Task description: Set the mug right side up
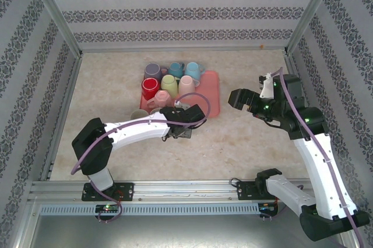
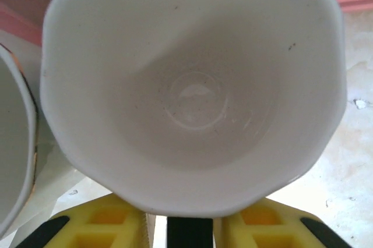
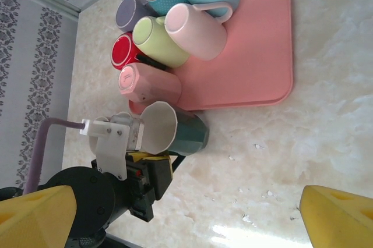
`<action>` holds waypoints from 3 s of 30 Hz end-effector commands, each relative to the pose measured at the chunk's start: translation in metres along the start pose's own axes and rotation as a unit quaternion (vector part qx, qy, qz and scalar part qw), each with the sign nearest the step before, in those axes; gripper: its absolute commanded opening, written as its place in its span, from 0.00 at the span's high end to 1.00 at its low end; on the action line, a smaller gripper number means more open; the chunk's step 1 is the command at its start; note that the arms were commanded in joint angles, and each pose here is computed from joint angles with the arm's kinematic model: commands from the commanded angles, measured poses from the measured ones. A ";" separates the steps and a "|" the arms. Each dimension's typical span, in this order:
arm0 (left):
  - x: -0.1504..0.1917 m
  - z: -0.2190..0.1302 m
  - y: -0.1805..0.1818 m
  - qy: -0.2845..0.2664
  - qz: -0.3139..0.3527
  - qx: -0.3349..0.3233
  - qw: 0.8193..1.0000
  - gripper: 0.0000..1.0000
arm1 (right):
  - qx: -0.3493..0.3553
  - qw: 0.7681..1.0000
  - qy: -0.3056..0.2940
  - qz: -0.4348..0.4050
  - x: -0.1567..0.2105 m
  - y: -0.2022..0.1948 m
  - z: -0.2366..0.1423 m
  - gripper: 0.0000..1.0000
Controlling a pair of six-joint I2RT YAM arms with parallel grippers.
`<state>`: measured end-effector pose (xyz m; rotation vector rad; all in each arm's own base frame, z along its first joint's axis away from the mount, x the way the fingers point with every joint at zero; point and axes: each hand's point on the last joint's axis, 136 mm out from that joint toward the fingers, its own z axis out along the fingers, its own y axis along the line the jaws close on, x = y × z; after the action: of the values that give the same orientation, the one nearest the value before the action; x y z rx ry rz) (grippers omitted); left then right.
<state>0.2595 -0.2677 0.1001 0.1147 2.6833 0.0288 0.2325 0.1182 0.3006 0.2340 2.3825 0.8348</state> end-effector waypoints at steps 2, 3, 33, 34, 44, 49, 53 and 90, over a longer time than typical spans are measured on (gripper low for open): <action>-0.010 -0.013 0.004 -0.024 -0.014 -0.010 1.000 0.62 | 0.005 1.000 -0.005 -0.023 -0.002 0.001 0.003 0.02; -0.012 -0.016 0.003 -0.027 -0.017 -0.005 0.999 0.62 | 0.005 1.000 -0.005 -0.023 -0.002 0.001 0.003 0.02; -0.062 -0.159 0.154 -0.123 -0.124 0.042 0.984 0.52 | 0.074 0.963 0.050 -0.256 0.005 0.086 0.075 0.02; -0.062 -0.164 0.162 -0.125 -0.129 0.036 0.983 0.52 | 0.084 0.960 0.051 -0.263 0.005 0.091 0.085 0.03; -0.049 -0.190 0.182 -0.127 -0.140 0.051 0.981 0.51 | 0.086 0.987 0.109 -0.074 0.009 0.134 0.195 0.02; -0.045 -0.193 0.189 -0.135 -0.128 0.045 0.982 0.50 | 0.128 0.977 0.132 0.107 0.019 0.135 0.237 0.02; -0.039 -0.187 0.189 -0.133 -0.125 0.047 0.982 0.50 | 0.158 0.963 0.134 0.171 0.024 0.134 0.261 0.04; -0.017 -0.172 0.202 -0.125 -0.110 0.020 0.986 0.49 | 0.267 0.921 0.168 0.230 0.060 0.072 0.366 0.10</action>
<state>0.2179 -0.0783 0.2719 -0.1720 2.4272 -0.1592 0.3936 0.3867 0.1033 0.9319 2.8863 0.4388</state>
